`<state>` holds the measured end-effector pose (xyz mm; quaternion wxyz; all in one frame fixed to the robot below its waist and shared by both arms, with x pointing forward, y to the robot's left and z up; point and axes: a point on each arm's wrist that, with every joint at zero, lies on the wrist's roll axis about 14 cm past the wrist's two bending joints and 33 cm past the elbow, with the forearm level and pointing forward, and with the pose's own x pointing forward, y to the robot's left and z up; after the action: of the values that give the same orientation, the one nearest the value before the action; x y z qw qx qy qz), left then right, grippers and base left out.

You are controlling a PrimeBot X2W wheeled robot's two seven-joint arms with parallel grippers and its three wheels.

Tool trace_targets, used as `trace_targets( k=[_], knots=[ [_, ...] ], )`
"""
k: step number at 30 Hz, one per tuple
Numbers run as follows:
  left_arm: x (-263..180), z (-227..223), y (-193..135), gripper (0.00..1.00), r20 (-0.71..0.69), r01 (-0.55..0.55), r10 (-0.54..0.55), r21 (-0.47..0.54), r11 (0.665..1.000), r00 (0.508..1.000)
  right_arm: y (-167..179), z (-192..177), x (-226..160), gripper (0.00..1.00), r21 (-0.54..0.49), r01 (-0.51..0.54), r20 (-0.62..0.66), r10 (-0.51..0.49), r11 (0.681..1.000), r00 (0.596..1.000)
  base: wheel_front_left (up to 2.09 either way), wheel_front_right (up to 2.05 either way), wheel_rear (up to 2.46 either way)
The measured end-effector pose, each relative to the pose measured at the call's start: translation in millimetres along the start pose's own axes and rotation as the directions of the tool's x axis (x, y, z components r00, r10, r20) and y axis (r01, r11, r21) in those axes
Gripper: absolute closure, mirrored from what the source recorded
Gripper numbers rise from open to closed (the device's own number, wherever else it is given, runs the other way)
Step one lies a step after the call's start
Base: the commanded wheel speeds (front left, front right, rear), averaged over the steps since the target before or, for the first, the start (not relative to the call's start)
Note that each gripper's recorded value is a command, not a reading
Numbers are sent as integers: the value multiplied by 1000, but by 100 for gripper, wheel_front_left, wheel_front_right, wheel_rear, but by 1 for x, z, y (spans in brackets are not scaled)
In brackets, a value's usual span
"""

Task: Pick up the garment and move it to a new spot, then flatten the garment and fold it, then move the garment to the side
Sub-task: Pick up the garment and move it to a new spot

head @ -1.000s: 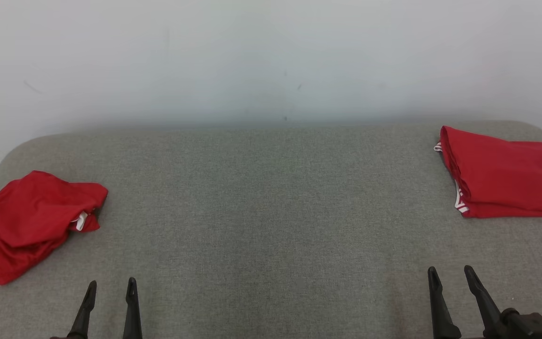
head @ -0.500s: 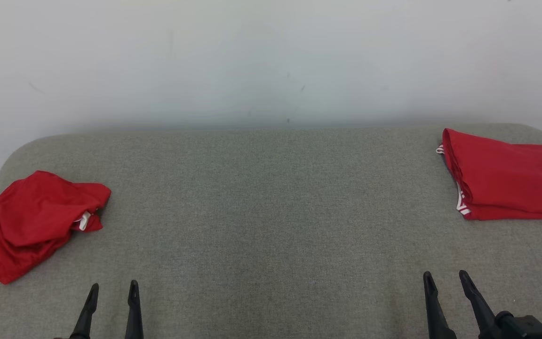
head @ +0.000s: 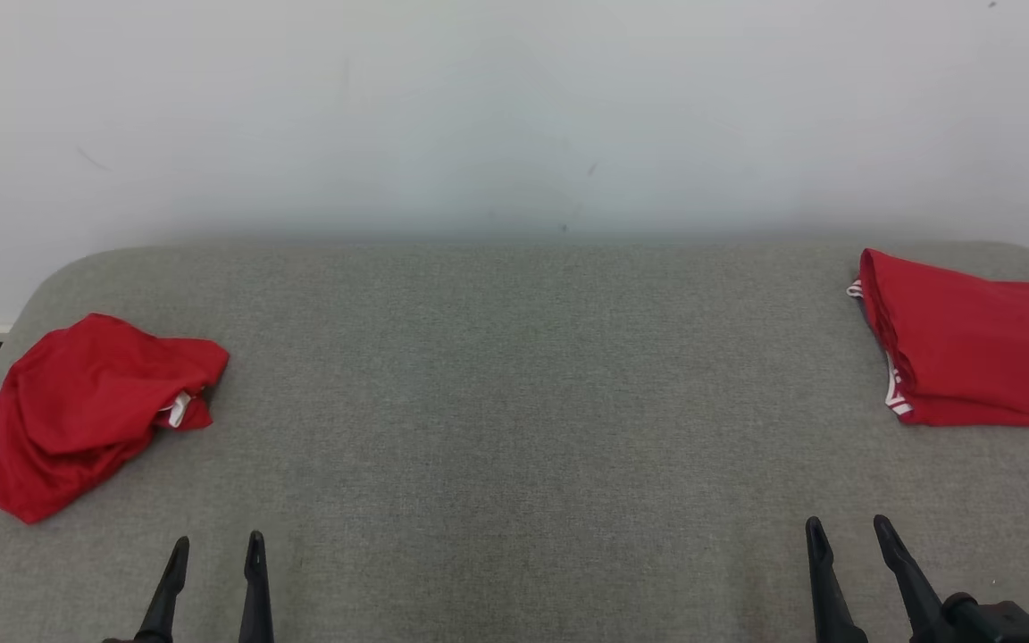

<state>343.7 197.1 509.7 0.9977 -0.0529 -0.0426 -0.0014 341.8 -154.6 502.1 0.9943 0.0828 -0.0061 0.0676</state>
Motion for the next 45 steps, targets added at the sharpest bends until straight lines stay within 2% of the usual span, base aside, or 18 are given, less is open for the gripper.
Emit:
trace_targets(
  k=[7, 16, 30, 36, 45],
  knots=[
    [-7, 6, 14, 0, 10, -45, 45, 5, 999, 999, 16, -7, 9, 0, 20, -52, -17, 52, 998, 999, 0, 0, 0],
    [-32, 13, 59, 0, 23, -190, 190, 19, 982, 982, 53, -19, 29, 0, 42, -170, -47, 172, 985, 984, 0, 0, 0],
    [-86, 17, 116, 0, 29, -405, 404, 31, 914, 914, 116, -34, 56, 0, 59, -354, -81, 358, 933, 930, 0, 0, 0],
    [-105, 19, 133, 0, 33, -472, 471, 32, 881, 881, 137, -40, 61, 0, 68, -410, -95, 415, 909, 905, 0, 0, 0],
    [-124, 21, 145, 0, 34, -524, 523, 39, 851, 851, 156, -47, 64, 0, 77, -459, -115, 465, 885, 878, 0, 0, 0]
  ],
)
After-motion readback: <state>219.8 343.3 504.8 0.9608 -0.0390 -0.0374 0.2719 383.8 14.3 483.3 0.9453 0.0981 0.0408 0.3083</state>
